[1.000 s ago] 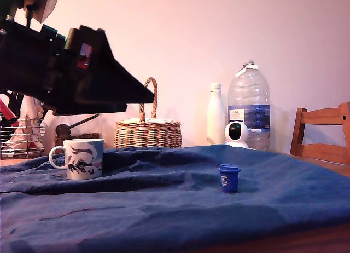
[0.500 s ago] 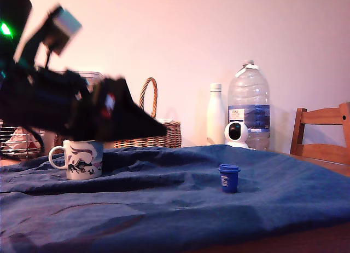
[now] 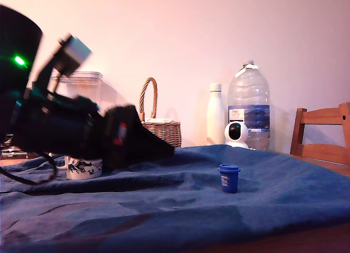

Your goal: Pick up the coffee capsules on the table and drop them inside the coffee cup

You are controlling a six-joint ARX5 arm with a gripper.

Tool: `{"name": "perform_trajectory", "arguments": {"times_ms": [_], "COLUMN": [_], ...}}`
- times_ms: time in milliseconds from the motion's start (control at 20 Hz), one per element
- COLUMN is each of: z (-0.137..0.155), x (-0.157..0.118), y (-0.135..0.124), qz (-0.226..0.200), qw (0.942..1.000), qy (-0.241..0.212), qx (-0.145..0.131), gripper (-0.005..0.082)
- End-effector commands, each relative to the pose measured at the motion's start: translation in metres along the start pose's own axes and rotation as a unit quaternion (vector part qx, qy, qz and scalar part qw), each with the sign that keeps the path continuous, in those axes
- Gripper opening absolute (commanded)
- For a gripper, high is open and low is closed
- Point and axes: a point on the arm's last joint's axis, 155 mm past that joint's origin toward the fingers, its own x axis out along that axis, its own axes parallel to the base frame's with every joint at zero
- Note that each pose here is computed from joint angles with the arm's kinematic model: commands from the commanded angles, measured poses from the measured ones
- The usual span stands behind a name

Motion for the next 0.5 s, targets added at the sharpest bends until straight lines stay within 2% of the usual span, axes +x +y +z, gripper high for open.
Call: {"name": "perform_trajectory", "arguments": {"times_ms": [0,450], "z": [0.002,-0.005], "x": [0.010,0.054], "y": [-0.004,-0.014], "qz": [-0.010,-0.036], "qw": [0.9999,0.9993], "qy": [-0.005,0.005], "qx": [0.004,0.008], "gripper": [0.0720,0.0720]}}
